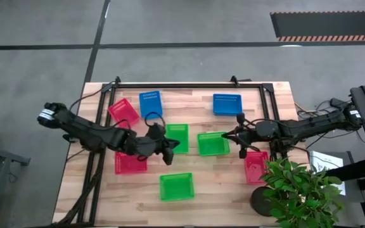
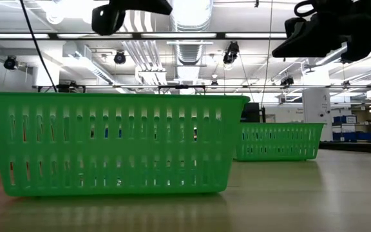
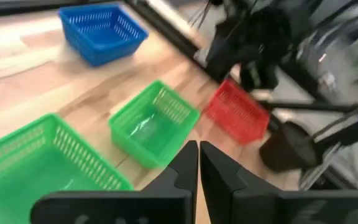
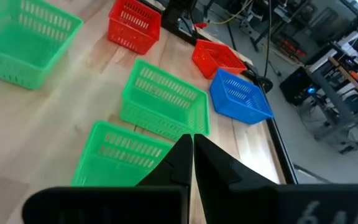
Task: Stack baskets by color
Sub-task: Stack the top right green bin on top of the bottom green bin
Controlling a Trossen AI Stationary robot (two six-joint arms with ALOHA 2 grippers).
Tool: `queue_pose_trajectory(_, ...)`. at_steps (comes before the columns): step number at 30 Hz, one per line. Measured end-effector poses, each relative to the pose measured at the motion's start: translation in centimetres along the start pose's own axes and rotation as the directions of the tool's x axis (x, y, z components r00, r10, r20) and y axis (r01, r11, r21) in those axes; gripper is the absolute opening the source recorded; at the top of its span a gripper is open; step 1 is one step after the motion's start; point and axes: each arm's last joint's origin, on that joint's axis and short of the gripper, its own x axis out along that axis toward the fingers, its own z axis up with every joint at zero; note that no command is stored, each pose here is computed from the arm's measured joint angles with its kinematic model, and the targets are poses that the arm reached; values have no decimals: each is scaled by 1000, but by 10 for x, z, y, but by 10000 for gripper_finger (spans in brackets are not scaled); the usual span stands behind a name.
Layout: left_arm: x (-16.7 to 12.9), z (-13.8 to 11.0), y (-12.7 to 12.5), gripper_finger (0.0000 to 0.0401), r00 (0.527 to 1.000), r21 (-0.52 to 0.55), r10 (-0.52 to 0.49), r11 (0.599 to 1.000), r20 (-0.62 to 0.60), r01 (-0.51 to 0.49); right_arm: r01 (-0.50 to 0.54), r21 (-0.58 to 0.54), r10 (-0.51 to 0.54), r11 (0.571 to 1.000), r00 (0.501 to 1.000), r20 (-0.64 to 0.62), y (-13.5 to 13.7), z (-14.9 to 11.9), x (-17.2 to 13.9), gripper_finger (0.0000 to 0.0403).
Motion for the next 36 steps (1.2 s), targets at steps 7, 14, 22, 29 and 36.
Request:
queue_pose_trajectory(7,9,13,-29,0,992,43,-9,999,-128,15,0,-16,0,1000,1000,-1,0,0,0,9)
queue_pose_trajectory(14,33,-1,-43,0,934,219,-20,970,-357,105,-7,-17,7,1000,1000,-14,1,-1,0,9)
queue_pose_trajectory(22,59,-6,-28,0,858,279,165,960,-486,-26,-16,4,16,1000,999,-33,2,-3,0,9)
queue_pose_trajectory(29,95,10,6,0,843,31,266,958,-469,-285,-23,56,26,998,998,-52,2,-4,-1,9)
queue_pose_trajectory(36,124,14,33,0,814,-47,320,920,-485,-389,-35,73,41,997,996,-83,2,-6,-6,9)
